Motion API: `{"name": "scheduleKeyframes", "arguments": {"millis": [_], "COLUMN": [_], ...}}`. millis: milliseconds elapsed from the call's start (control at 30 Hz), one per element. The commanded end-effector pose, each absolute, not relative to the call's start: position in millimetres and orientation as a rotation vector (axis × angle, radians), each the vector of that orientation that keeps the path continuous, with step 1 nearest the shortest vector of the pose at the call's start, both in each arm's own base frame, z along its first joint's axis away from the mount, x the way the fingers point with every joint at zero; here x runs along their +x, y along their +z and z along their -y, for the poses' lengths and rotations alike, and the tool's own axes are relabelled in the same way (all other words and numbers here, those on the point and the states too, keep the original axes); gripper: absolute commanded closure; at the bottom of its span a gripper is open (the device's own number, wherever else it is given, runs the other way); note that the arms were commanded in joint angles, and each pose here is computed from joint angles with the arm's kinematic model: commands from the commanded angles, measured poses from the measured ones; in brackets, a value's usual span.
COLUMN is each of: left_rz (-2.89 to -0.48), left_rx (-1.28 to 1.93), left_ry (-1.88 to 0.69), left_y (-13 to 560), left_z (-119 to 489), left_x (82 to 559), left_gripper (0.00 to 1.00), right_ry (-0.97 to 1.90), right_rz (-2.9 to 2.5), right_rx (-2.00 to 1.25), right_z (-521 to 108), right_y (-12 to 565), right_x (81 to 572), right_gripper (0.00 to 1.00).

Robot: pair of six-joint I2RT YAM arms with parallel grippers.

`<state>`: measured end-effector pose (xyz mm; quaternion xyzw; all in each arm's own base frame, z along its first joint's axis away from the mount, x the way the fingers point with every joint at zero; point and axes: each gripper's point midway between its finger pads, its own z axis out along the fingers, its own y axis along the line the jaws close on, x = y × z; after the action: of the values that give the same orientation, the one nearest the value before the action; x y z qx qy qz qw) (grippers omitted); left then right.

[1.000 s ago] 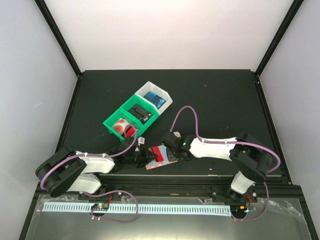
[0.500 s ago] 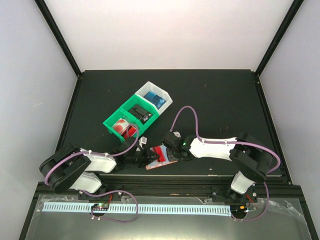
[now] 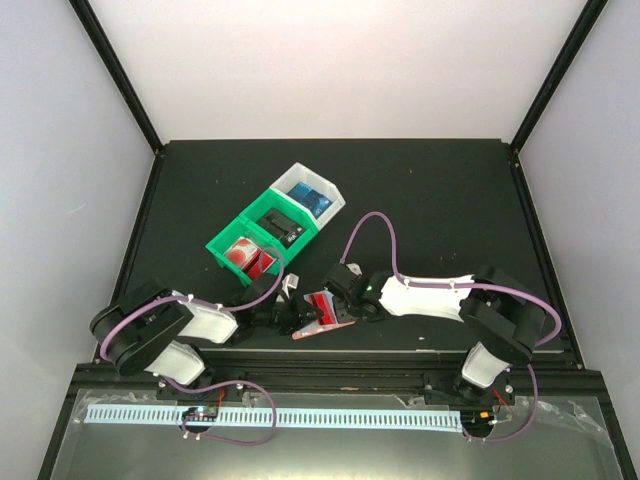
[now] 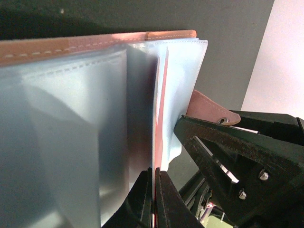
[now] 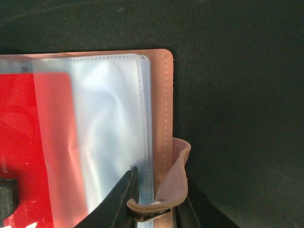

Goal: Put the credit cards into the card holder
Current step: Insert the credit card into the card holder.

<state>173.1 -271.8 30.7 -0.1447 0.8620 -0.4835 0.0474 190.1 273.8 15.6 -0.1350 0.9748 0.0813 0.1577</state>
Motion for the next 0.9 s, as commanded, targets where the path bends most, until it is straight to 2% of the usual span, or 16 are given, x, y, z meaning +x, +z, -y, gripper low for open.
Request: {"name": "scheduleKeyframes", "arguments": {"millis": [0, 233, 433, 600, 700, 867], "left_rz": [-2.566, -2.568, -2.567, -2.591, -2.601, -2.647], "left_rx": [-0.403, -0.469, -0.372, -0.336, -0.33, -0.275], "left_ry": [-1.502, -1.406, -1.53, -1.539, -1.517, -1.411], "left_y": [42.9, 32.0, 43.1, 42.8, 41.2, 40.4], "left_z": [284.2, 273.1, 292.2, 297.9, 295.1, 286.7], "left_x": [184.5, 186.2, 181.3, 177.7, 175.8, 173.1], "left_gripper": [0.99, 0.99, 0.98, 0.95, 0.88, 0.65], "right_ry": [0.245, 0.245, 0.243, 0.246, 0.254, 0.265], "right_rz": [-2.82, -2.82, -2.819, -2.81, -2.802, -2.762], "right_rx": [-0.393, -0.393, -0.394, -0.383, -0.377, -0.344], "right_z": [-273.0, -272.5, -272.2, -272.2, -272.8, -270.4], "right_y": [1.5, 1.1, 0.8, 3.4, 5.8, 19.3], "right_x": [181.5, 181.2, 180.9, 182.5, 183.4, 187.9], "right_gripper": [0.78, 0.78, 0.78, 0.79, 0.78, 0.77]}}
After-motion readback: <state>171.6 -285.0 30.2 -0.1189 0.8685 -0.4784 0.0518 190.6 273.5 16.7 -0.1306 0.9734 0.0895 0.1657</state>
